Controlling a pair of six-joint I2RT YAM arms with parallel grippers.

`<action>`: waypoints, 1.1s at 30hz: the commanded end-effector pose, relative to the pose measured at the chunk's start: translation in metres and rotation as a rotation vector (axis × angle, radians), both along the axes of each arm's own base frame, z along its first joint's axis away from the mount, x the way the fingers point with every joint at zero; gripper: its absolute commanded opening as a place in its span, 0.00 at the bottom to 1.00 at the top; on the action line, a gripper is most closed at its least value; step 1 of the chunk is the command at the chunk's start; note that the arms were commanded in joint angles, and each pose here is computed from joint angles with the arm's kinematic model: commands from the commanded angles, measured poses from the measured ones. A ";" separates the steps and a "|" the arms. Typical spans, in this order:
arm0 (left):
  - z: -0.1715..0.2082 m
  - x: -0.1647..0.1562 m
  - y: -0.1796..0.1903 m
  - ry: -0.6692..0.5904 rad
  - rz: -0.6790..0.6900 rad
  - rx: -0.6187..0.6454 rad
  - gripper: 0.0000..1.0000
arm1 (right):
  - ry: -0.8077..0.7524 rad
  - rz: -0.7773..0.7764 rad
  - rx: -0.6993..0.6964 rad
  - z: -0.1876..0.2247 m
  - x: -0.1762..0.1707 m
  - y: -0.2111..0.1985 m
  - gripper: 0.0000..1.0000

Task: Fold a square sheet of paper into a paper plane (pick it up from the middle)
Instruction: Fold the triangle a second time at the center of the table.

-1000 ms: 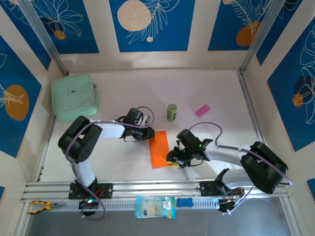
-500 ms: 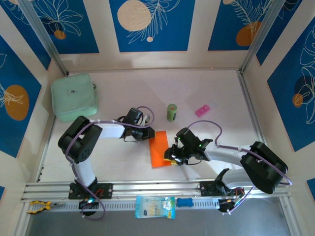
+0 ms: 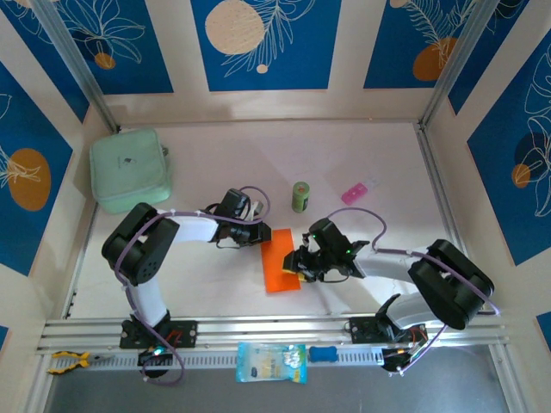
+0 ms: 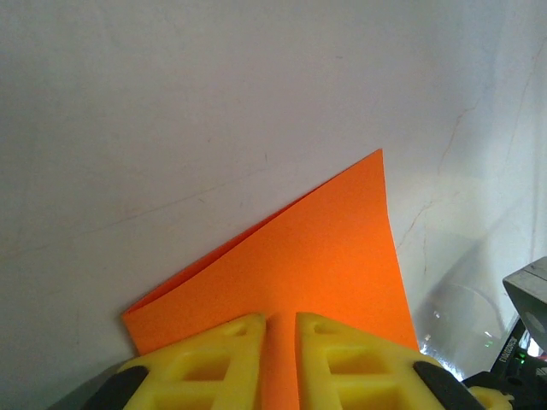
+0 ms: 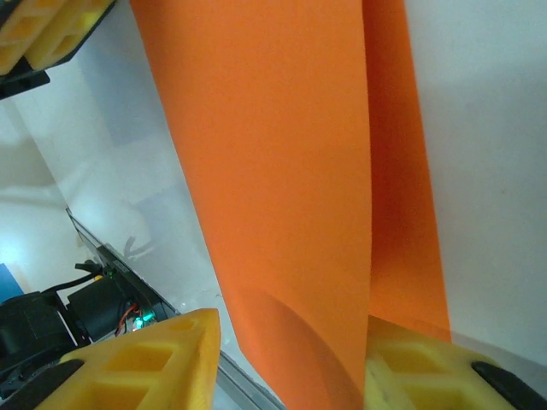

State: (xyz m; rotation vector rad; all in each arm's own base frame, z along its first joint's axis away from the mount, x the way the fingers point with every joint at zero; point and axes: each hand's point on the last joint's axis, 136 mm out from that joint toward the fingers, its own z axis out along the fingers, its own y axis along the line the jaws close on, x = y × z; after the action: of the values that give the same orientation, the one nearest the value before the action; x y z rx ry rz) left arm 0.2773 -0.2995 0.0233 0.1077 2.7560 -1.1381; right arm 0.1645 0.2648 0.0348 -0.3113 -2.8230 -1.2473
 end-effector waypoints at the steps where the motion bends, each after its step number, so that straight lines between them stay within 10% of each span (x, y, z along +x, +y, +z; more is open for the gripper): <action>1: -0.013 -0.012 0.003 0.058 -0.011 0.009 0.18 | -0.015 0.032 0.044 0.004 0.002 0.005 0.39; 12: -0.001 -0.012 -0.002 0.039 -0.028 -0.033 0.21 | -0.026 0.047 0.065 -0.002 0.016 0.007 0.26; 20: 0.050 -0.006 0.006 -0.099 -0.020 -0.039 0.47 | -0.048 -0.008 0.061 -0.006 0.028 0.005 0.08; 33: 0.091 -0.016 0.057 -0.352 0.072 0.069 0.56 | -0.034 -0.135 0.039 -0.008 0.046 0.020 0.09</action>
State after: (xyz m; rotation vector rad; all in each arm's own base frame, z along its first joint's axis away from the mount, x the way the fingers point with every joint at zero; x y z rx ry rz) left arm 0.2661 -0.2570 0.1232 0.1876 2.4599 -0.9943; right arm 0.2025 0.2769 0.0216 -0.4645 -2.8463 -1.3167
